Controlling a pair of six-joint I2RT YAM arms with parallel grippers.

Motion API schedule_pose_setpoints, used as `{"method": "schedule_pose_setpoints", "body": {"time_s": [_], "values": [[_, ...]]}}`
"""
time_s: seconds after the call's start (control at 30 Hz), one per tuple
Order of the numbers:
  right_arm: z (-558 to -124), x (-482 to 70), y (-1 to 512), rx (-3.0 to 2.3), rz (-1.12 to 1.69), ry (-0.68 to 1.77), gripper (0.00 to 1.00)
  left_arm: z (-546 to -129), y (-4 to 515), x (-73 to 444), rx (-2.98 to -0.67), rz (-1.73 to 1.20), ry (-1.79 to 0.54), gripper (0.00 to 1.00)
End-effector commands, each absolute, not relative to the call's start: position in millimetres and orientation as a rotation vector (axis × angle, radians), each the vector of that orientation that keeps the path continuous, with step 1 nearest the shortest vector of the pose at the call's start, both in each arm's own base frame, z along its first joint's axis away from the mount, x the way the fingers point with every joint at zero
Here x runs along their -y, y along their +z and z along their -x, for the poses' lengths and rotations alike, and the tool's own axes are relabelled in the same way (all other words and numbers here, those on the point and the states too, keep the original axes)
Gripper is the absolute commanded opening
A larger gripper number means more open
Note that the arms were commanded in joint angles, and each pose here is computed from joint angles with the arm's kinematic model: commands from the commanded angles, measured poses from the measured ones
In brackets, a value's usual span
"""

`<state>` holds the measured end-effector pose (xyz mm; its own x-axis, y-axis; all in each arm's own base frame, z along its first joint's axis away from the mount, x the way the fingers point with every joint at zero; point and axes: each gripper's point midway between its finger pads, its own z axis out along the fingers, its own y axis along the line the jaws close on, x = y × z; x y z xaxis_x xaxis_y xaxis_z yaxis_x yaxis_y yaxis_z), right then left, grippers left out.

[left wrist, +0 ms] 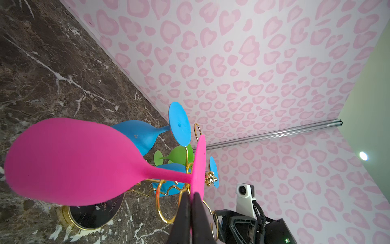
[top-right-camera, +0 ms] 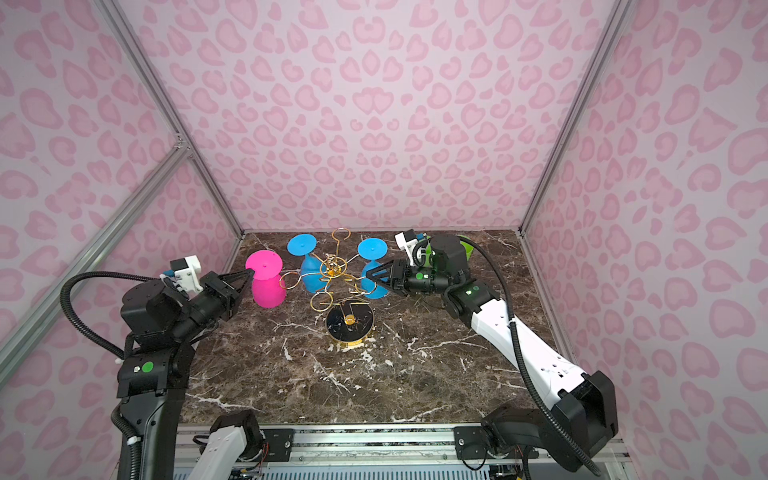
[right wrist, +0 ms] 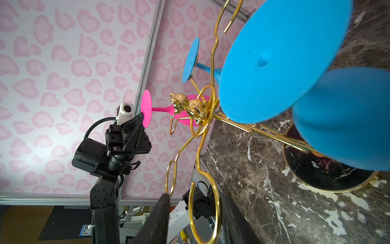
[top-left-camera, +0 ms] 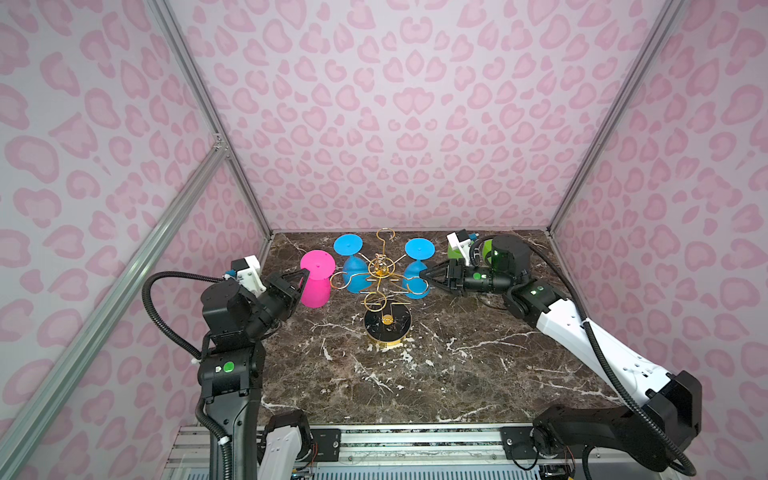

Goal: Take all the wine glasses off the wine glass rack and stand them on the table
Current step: 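Lift the magenta glass up and away from the rack with the left gripper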

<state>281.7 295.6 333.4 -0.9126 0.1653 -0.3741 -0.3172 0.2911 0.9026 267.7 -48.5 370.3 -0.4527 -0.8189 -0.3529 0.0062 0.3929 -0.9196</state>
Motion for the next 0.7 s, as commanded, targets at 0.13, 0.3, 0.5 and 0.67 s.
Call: {"method": "schedule_pose_setpoints", "body": {"time_s": [0.13,0.3,0.5,0.67], "values": [[-284,-278,347,-2.093,0.160,1.580,0.50,-259,396,45,-1.701,0.701,-1.193,0.04],[-286,-259,348,-2.071,0.121,1.517,0.58,-252,413,38,-1.661,0.691,-1.127,0.04],[-289,-239,351,-2.057,0.110,1.431,0.66,-243,459,37,-1.555,0.627,-1.133,0.04],[-293,-218,359,-2.025,0.090,1.352,0.70,-230,497,40,-1.488,0.563,-1.128,0.04]]}}
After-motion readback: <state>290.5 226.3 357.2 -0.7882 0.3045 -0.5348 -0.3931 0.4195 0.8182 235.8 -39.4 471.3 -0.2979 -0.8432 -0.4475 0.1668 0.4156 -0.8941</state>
